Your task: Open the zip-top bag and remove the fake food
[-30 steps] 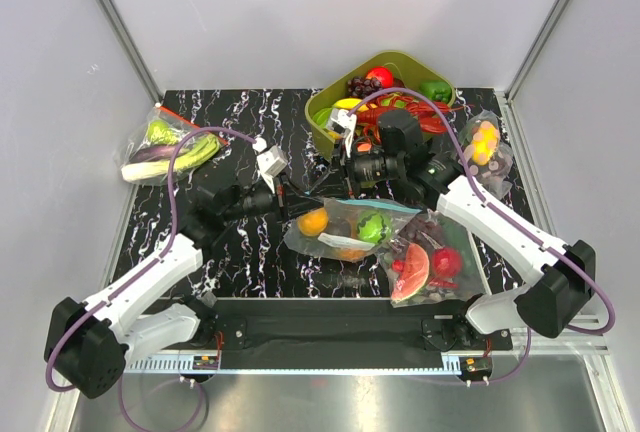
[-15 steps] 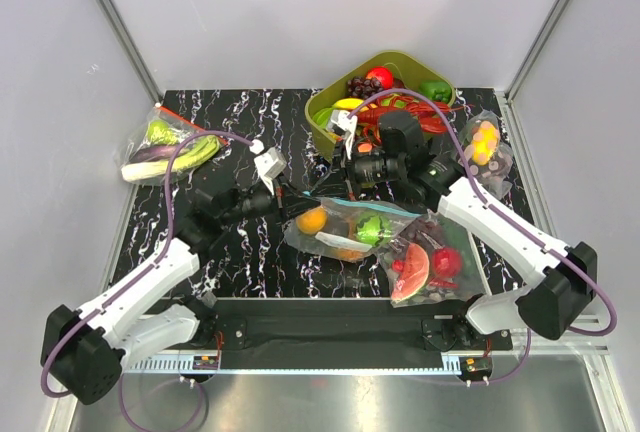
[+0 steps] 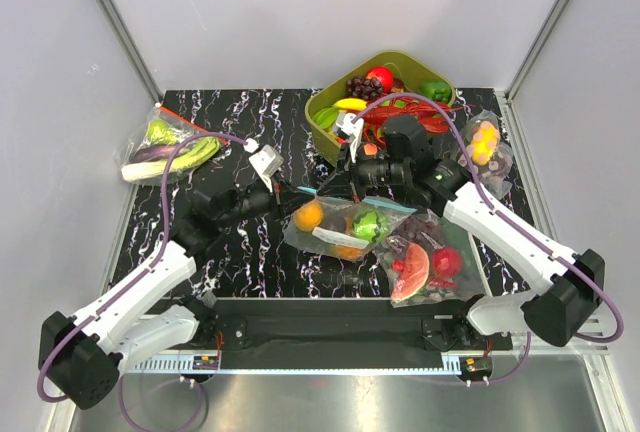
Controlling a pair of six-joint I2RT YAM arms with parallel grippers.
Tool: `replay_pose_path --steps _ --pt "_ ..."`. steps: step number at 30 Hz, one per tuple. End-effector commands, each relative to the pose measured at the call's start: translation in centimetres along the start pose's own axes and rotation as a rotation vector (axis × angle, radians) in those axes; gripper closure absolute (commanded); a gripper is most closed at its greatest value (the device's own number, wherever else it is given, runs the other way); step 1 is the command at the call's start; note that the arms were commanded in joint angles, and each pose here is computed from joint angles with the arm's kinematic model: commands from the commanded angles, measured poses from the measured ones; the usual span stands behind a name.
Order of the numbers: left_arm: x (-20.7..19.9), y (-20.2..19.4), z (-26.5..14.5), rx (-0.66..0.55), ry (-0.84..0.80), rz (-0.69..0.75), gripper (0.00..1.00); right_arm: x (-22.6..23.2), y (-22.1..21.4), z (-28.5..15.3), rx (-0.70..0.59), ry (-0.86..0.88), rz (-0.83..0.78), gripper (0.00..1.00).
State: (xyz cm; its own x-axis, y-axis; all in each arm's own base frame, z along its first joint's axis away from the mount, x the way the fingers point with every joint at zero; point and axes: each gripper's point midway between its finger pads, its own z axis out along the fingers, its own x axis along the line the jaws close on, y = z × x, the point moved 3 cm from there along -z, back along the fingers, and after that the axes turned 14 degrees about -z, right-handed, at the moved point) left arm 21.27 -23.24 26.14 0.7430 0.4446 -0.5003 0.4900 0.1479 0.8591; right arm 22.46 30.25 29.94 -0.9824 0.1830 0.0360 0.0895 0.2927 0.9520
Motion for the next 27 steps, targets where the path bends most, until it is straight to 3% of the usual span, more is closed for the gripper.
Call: replay_pose_path --steps 1,18,27 --pt "1.1 3.4 -0.7 -0.127 0.128 0.057 1.0 0.6 -0.1 -1.6 0.018 -0.042 -0.01 1.0" --pt "7.1 3.9 -2.8 -0.219 0.55 0.006 1.0 -0.2 -2.2 -2.9 0.085 -0.171 0.013 1.0" --pt "9.7 3.7 -4.7 -0.277 0.752 -0.031 1.0 -1.8 -4.2 -5.2 0.178 -0.383 0.034 1.0"
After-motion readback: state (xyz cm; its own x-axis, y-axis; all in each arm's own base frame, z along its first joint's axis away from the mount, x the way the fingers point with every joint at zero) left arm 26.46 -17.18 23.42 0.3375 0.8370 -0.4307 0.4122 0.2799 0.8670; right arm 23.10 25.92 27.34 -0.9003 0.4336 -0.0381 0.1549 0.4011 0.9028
